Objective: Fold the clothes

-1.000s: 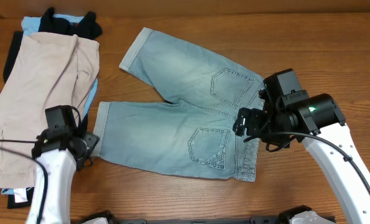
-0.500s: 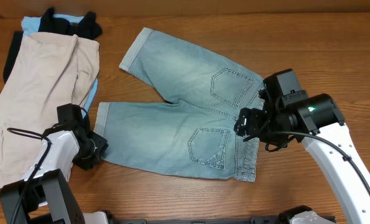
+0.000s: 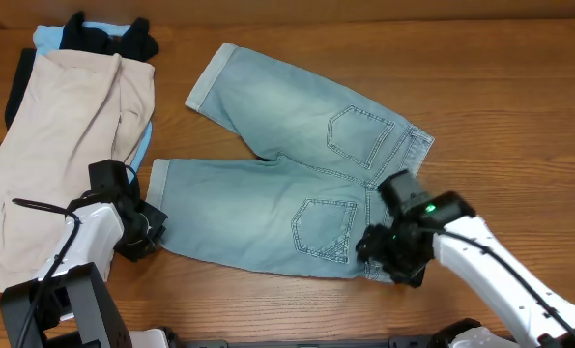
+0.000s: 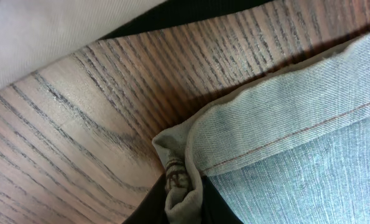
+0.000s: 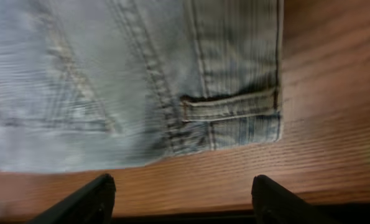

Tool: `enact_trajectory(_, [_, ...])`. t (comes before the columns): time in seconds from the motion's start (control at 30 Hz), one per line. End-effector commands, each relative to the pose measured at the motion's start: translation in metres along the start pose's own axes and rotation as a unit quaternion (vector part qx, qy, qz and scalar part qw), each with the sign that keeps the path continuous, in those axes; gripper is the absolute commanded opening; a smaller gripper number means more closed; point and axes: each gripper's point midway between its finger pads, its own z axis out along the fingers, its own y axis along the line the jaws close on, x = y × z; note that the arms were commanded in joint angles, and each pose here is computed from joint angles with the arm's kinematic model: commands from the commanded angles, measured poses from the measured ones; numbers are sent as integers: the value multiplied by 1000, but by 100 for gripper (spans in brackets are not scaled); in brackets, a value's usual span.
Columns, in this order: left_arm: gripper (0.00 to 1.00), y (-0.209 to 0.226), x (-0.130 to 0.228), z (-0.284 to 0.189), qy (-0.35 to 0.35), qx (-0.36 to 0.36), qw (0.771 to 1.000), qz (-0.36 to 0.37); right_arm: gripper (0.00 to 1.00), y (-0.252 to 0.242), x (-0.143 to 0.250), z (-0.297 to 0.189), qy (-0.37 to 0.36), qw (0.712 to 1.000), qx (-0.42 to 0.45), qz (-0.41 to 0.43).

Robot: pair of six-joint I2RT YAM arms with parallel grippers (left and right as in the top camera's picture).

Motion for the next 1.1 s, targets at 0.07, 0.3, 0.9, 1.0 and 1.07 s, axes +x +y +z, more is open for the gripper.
enact_trajectory(0.07, [16, 3, -1, 3, 0, -6, 1000, 1, 70, -12, 10, 28, -4, 999, 20, 48])
enact_trajectory(0.3, [7, 0, -5, 3, -9, 2, 1000, 1, 66, -23, -5, 40, -52, 995, 34, 79])
enact_trajectory(0.9, [4, -40, -36, -90, -6, 18, 988, 152, 4, -30, -25, -22, -70, 989, 49, 121])
enact_trajectory(1.0, [4, -42, -37, -121, 0, 15, 985, 171, 4, -27, -21, -54, -79, 989, 36, 117])
enact_trajectory(1.07, [4, -42, -36, -136, -1, 15, 983, 185, 4, -26, -14, -63, -77, 990, 28, 115])
